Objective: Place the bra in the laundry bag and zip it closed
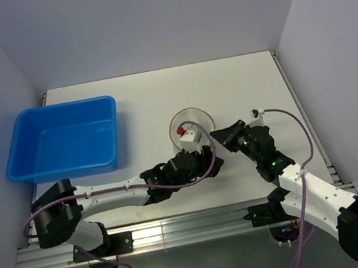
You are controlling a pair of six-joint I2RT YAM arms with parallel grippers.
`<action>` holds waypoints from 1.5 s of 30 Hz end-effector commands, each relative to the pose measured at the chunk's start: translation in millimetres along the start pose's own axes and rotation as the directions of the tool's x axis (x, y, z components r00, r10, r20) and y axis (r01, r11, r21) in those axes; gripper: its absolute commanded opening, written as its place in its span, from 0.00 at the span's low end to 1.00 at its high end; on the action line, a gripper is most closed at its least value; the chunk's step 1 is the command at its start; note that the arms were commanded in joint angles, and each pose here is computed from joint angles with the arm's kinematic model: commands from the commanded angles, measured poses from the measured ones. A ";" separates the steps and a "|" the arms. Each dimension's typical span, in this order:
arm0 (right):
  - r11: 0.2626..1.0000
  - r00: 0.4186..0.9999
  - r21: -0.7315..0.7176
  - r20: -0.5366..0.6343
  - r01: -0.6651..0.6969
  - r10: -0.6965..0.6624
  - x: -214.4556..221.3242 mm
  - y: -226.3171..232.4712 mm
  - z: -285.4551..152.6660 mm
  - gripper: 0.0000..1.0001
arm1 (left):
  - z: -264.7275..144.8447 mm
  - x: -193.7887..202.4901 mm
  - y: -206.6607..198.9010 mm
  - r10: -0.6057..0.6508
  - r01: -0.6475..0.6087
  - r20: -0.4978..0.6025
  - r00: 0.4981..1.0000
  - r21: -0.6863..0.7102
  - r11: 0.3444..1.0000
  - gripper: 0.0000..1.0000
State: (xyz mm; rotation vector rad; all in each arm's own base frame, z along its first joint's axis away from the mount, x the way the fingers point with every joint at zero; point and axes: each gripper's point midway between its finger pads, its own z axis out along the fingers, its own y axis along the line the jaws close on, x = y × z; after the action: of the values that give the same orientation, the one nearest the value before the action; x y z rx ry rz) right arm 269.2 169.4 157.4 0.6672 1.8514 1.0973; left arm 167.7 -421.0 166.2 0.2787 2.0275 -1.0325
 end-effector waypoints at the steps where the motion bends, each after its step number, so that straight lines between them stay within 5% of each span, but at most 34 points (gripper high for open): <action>1: 0.999 1.000 -0.033 0.017 0.014 -0.013 -5.0 14.3 1.0 0.00 | 17.7 -31.1 -21.7 -0.035 0.032 0.102 0.994 0.034 0.999 0.54; 30: 0.998 0.999 -0.054 -0.018 0.033 -0.034 7.9 9.5 -9.5 0.00 | 57.3 -54.7 24.9 0.024 0.017 0.234 0.972 -0.173 0.985 0.46; 45: 0.998 0.998 -0.032 -0.033 0.060 -0.061 12.8 4.8 -10.5 0.00 | 48.7 -65.9 32.1 0.034 0.026 0.294 0.955 -0.197 0.980 0.12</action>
State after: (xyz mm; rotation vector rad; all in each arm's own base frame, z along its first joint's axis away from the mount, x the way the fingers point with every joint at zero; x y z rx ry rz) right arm 262.3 169.0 162.8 0.6333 1.8267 1.0869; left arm 235.8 -430.8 145.2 0.1147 1.9581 -0.7920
